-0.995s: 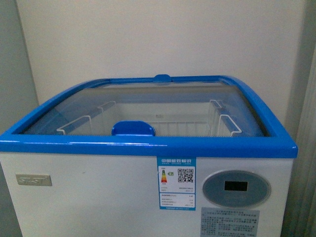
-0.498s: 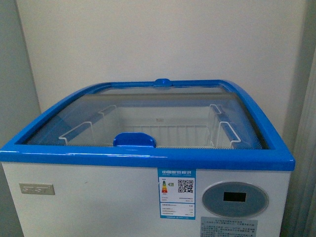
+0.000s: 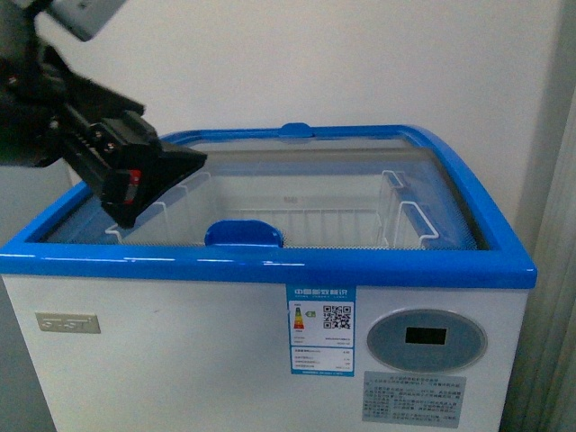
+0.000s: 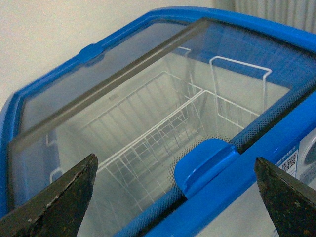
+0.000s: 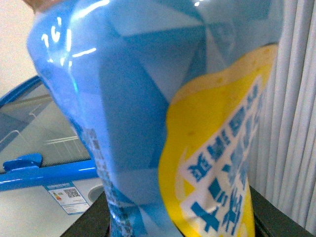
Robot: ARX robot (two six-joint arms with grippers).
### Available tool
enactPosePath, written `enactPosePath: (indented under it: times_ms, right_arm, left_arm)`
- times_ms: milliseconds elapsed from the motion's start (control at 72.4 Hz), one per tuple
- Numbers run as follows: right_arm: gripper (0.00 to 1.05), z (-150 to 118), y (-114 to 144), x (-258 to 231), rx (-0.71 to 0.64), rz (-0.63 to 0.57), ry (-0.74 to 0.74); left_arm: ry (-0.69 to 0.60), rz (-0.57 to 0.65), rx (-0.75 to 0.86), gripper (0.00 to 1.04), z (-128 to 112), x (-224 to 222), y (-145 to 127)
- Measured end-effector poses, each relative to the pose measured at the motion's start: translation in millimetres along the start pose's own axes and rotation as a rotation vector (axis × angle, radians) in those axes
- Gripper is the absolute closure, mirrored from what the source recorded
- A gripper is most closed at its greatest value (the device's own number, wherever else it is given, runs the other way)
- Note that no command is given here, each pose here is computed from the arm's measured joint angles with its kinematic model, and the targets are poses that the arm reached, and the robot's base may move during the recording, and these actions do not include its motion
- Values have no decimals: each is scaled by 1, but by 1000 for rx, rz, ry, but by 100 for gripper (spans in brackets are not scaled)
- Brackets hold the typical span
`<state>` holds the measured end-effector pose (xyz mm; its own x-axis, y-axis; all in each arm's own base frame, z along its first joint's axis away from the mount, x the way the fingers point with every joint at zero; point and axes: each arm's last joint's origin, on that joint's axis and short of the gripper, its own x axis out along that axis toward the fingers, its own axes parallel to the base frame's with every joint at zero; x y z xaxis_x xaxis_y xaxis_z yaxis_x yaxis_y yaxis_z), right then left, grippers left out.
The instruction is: Put drink in fridge
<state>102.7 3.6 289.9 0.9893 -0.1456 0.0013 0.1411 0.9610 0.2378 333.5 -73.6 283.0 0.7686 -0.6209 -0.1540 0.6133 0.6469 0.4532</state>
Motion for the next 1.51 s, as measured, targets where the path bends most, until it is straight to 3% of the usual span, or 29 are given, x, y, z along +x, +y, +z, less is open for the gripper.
enactPosePath:
  times_ms: [111, 318, 926, 1299, 1507]
  right_arm:
    - [63, 0, 0, 0, 0, 0, 0]
    - [63, 0, 0, 0, 0, 0, 0]
    - [63, 0, 0, 0, 0, 0, 0]
    - [63, 0, 0, 0, 0, 0, 0]
    - [63, 0, 0, 0, 0, 0, 0]
  left_arm:
    - [41, -75, 153, 8, 2, 18, 3]
    - [134, -182, 381, 8, -19, 50, 11]
    - [141, -225, 419, 8, -43, 111, 43]
    - [121, -62, 420, 8, -37, 179, 97]
    - [184, 90, 367, 8, -41, 208, 120]
